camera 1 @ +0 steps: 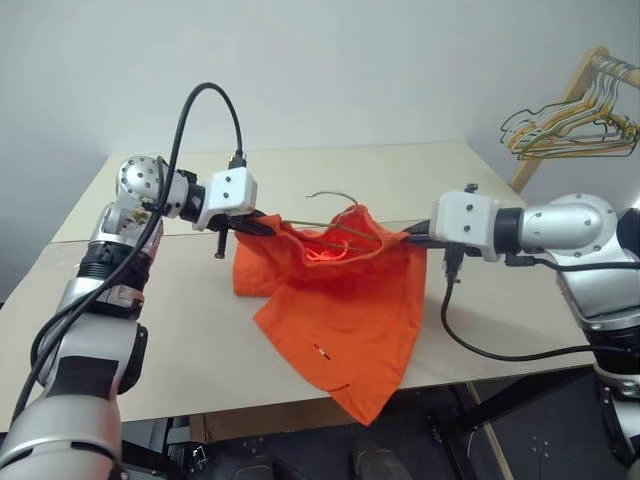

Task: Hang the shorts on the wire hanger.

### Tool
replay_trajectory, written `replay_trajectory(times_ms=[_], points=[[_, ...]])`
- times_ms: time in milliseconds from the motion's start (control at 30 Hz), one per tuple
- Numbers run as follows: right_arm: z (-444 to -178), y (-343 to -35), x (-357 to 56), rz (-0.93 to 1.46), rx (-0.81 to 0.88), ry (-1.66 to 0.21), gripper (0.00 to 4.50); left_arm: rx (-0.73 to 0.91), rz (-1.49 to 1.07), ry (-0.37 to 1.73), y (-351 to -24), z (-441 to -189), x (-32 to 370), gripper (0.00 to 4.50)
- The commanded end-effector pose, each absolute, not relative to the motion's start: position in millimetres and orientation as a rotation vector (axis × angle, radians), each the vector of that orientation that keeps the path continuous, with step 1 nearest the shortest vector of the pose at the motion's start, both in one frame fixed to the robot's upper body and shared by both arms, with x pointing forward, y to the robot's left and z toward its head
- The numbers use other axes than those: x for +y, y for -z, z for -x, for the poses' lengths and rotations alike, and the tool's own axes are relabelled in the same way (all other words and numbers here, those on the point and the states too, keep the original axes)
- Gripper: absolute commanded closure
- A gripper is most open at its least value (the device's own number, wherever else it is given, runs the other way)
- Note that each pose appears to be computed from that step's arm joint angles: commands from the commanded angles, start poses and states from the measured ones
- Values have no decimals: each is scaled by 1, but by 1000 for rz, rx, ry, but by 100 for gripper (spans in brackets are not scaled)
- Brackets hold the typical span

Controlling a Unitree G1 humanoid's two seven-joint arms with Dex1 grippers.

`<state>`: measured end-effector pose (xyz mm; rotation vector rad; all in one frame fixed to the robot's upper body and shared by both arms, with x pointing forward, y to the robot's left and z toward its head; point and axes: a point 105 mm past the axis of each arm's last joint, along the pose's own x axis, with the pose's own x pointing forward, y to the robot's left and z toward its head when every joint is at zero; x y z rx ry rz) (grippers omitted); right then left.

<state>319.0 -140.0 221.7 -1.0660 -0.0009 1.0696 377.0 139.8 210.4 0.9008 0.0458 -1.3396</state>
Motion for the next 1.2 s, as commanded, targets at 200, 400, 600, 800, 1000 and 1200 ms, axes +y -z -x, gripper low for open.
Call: replay_trajectory(times_ms=[200,400,600,800,1000,1200], points=[[-327,-217,-140,952,22,-1065,243,-37,-895,1347,-227,-370,141,450],[-333,-216,-135,728,68,-1093,243,-52,-904,1375,-225,-366,139,450],[-330,-207,-128,671,115,-1129,243,-81,-884,1378,-228,-366,134,450],[-333,-205,-124,589,145,-1113,260,-94,-873,1379,-229,-366,135,450],[-332,-204,-125,561,159,-1112,442,-76,-877,1361,-223,-369,139,450],[-332,-206,-127,543,150,-1090,450,-58,-801,1295,-222,-381,146,303]])
